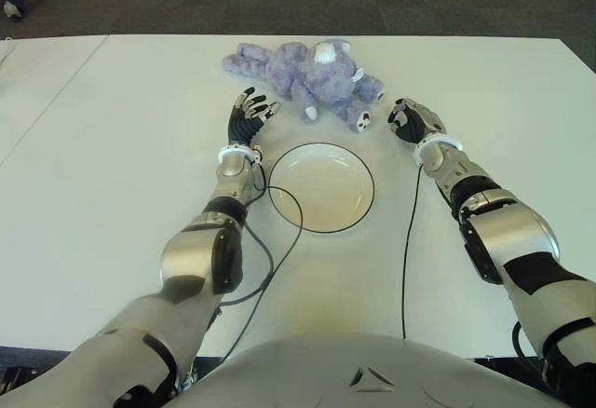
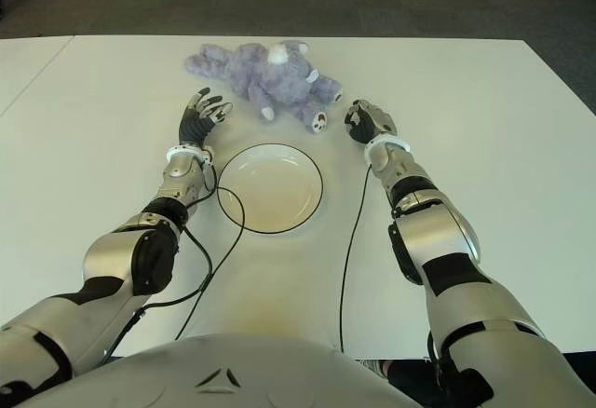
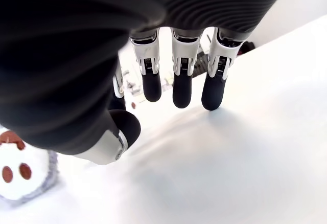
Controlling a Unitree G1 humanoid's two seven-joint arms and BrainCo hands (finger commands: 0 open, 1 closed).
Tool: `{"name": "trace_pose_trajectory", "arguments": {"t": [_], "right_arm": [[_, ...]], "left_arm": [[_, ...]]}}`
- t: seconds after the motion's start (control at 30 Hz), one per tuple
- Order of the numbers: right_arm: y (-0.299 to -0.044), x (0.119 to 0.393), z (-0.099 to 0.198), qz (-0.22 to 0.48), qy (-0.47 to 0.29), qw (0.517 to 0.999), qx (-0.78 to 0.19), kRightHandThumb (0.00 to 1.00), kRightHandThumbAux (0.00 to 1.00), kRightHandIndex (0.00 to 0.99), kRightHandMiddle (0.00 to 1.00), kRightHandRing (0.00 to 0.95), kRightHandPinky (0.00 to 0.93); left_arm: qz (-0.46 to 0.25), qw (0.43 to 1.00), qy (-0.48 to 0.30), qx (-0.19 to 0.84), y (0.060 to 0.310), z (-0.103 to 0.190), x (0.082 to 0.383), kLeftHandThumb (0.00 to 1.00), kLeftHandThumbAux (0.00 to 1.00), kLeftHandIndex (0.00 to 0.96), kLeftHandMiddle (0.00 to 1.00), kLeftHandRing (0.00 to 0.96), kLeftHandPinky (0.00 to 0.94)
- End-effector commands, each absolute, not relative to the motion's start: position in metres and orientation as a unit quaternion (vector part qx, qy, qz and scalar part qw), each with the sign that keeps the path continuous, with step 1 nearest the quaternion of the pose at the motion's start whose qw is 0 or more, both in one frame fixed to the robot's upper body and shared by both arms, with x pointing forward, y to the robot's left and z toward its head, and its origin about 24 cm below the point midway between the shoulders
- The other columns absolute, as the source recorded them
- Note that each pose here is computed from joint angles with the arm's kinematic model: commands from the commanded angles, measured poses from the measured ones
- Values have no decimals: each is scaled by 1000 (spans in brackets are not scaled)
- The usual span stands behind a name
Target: Put the doll into the plate.
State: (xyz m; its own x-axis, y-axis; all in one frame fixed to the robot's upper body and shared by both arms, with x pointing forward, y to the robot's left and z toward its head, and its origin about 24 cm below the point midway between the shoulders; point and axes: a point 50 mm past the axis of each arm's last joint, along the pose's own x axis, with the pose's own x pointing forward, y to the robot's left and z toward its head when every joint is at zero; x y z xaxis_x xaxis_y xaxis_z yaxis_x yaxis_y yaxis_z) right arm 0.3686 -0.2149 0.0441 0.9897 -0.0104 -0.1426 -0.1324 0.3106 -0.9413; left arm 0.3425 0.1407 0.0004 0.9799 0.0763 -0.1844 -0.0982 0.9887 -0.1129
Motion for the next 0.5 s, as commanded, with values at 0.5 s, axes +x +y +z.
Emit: {"name": "trace_pose_trajectory", "arguments": {"t": [0.5], "right_arm": [[-260,356,39,14,128,757,-640,693,730,398,39,64,160]], "left_arm": [[68,959,263,-78,130,-70,288,0,703,105,238,255,259]]}}
